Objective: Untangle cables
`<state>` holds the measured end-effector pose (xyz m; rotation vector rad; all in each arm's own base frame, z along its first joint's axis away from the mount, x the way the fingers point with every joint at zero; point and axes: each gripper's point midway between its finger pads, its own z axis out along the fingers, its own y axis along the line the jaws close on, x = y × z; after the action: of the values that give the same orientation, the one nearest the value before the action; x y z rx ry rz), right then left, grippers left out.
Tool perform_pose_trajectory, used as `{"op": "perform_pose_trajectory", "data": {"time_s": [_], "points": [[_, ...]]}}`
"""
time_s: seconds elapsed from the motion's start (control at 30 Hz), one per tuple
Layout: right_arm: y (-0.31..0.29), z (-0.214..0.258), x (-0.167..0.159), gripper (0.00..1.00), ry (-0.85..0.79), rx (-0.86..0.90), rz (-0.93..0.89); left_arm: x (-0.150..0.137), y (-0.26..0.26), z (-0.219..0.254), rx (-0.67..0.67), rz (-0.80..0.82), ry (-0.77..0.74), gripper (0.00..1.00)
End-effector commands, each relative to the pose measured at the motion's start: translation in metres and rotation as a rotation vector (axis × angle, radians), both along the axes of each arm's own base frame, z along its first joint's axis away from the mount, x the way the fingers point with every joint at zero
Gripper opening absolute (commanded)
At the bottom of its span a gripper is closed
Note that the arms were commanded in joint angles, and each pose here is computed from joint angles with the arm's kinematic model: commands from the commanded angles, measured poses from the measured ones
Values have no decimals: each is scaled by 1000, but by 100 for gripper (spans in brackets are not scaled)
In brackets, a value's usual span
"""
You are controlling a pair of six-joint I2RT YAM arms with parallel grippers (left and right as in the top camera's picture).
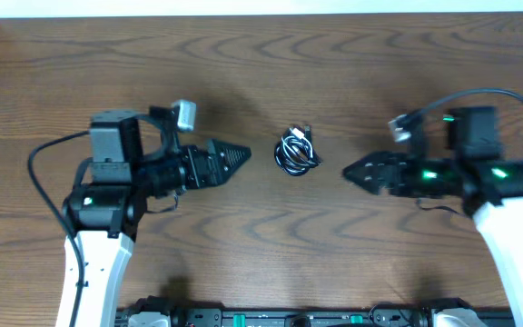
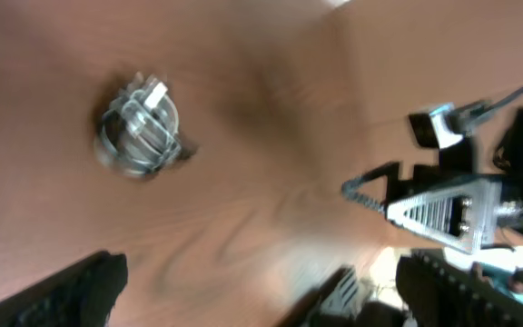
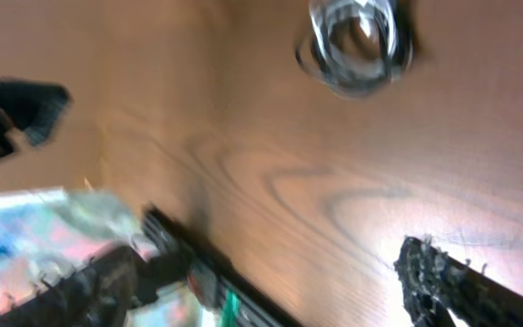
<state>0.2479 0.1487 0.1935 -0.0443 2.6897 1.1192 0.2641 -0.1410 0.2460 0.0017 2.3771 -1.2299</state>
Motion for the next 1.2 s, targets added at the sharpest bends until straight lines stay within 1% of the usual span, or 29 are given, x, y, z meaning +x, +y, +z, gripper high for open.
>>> {"op": "perform_pose_trajectory", "data": {"time_s": [0.0,0.03,0.13,0.2,0.23,0.4,0.57,0.63,0.67,0.77,0.8,0.83,1.0,1.07,1.17], "points": [[-1,-22,7,92,55,-202,-7,5,17,-21,228,80,71,100],[-2,-25,9,92,71,-249,0,2,22,-28,296,83,103,99],[-2,-27,19,95,105,-393,39,-8,49,-47,579,118,247,99],[-2,-28,31,95,112,-461,50,-6,61,-52,702,129,295,99],[3,-28,39,99,106,-469,58,-4,63,-56,728,128,305,99],[32,-46,74,99,50,-436,41,3,61,-77,755,100,376,99],[58,-78,83,99,80,-427,72,7,60,-99,773,89,462,99],[67,-91,87,96,75,-433,89,8,60,-107,781,79,490,99],[72,-97,91,92,67,-438,94,8,60,-111,785,75,503,99],[83,-113,101,72,45,-436,106,8,59,-120,793,63,536,99],[86,-117,103,63,39,-434,108,8,59,-122,794,62,547,99],[88,-121,105,57,36,-433,110,7,59,-125,796,62,563,99],[93,-142,112,52,37,-450,113,0,61,-132,811,48,620,99],[92,-151,113,44,50,-460,114,0,61,-133,812,48,621,99],[91,-162,110,27,75,-471,120,0,61,-133,812,48,620,99]]}}
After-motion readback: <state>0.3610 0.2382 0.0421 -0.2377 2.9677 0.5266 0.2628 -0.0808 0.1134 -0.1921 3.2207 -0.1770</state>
